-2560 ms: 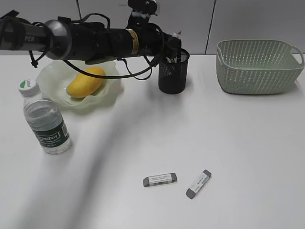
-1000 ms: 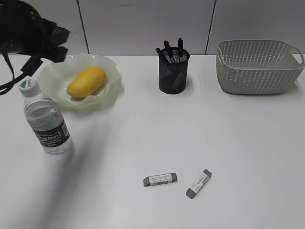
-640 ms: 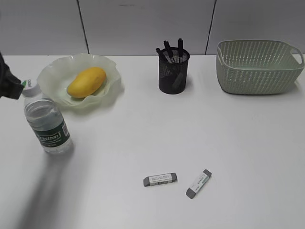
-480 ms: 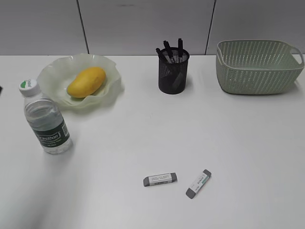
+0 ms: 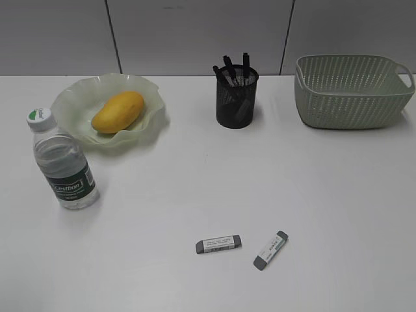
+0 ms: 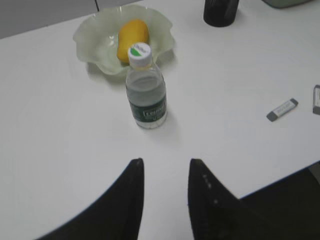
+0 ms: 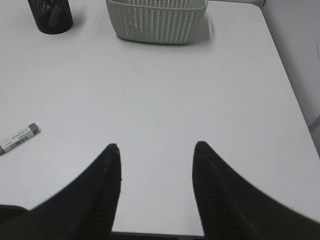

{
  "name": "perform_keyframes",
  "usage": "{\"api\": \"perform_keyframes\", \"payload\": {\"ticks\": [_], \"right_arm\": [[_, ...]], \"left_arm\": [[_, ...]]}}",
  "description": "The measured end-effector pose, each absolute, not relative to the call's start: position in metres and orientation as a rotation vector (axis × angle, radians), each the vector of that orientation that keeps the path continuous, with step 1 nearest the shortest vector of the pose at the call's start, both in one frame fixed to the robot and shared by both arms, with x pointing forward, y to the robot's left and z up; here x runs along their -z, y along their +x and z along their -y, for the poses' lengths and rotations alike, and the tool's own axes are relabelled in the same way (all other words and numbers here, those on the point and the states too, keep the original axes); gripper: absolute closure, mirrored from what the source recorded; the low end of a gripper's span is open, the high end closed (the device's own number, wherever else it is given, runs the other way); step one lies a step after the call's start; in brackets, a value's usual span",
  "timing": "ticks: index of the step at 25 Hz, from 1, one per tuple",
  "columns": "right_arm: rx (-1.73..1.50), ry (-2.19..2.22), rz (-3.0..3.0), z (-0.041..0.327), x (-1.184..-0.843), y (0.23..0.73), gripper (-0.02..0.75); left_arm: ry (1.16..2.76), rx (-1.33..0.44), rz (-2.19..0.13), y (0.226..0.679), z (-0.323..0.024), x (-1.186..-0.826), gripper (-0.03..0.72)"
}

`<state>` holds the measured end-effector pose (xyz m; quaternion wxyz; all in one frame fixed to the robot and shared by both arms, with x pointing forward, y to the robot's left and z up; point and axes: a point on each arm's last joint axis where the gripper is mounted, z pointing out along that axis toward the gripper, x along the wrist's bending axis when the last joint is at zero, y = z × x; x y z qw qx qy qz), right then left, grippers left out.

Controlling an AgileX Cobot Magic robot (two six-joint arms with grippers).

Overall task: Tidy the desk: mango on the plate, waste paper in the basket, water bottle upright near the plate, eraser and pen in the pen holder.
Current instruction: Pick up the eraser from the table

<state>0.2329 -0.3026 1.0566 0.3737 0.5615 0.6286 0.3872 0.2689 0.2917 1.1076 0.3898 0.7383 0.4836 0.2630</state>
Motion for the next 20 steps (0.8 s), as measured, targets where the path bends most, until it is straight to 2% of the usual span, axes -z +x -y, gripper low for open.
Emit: {"api": "perform_keyframes", "payload": {"ticks": [8,13,20], "right_arm": [[-0.992,1.438,-1.610,0.303,-1.057,0.233,0.355],[-0.992,1.438,-1.610,0.303,-1.057,0.233,0.355],[-0.994,1.438,-1.610,0.302,-1.057,0.233,0.357]], "left_arm": [[1.841,-0.667,-1.206,0.248,-0.300,-1.064,0.461],[1.788,-0.690,-1.173,0.240,-0.304,-1.063,0.471],[1.734,-0.714,-1.139,0.231,-0.308,-1.063,0.528]]}}
